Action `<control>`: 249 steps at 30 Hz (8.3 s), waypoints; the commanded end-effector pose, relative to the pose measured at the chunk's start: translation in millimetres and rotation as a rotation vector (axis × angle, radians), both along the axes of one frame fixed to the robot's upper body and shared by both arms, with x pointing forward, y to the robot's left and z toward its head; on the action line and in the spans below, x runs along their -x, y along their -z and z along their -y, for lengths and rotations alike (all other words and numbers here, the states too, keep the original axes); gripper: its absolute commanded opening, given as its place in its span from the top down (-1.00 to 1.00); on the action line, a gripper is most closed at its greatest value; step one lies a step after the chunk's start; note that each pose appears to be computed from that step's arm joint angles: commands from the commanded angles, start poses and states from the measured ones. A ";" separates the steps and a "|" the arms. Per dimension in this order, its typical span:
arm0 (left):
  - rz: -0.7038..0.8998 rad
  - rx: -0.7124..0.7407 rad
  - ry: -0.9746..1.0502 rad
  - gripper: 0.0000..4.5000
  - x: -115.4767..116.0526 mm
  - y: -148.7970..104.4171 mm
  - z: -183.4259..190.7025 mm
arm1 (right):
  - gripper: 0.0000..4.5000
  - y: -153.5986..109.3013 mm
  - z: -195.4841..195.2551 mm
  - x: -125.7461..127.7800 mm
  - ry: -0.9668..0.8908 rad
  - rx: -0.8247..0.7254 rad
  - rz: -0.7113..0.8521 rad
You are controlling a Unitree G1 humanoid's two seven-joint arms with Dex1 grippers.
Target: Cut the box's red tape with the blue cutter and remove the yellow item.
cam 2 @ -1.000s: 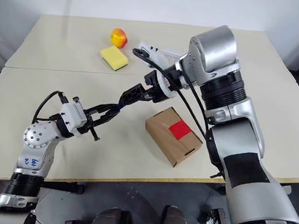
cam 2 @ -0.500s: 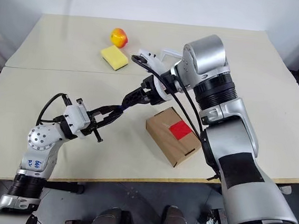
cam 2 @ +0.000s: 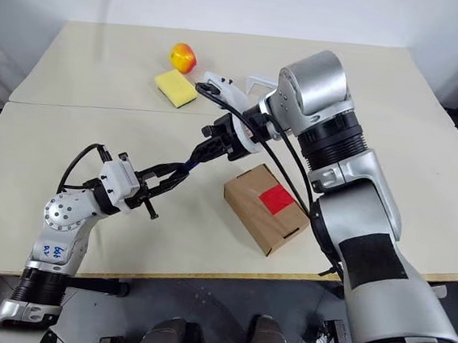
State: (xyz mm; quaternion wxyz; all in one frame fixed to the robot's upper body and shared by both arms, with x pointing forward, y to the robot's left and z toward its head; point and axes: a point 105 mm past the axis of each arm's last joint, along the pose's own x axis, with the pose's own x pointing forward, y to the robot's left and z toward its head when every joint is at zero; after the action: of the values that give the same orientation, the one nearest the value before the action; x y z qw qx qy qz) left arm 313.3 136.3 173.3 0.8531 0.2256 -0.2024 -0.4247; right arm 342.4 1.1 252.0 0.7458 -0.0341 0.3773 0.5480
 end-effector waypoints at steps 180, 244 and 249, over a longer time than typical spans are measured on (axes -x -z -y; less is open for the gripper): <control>-0.670 -0.789 0.085 1.00 -24.7 50.1 175.7 | 0.93 50.0 185.5 122.5 0.409 0.448 0.134; -0.758 -0.332 0.271 1.00 -9.2 -26.6 120.7 | -0.99 45.8 284.5 56.0 0.708 0.218 0.649; -0.797 -0.337 0.256 1.00 -7.9 -1.2 120.5 | -0.81 65.5 257.3 30.8 0.522 0.342 0.579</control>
State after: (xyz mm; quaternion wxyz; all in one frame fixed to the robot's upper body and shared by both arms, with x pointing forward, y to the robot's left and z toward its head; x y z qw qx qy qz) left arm 323.6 23.1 170.6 0.7582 0.1474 0.2086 -0.5999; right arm 308.5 -257.3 201.5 0.9347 -0.1882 0.1954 0.2295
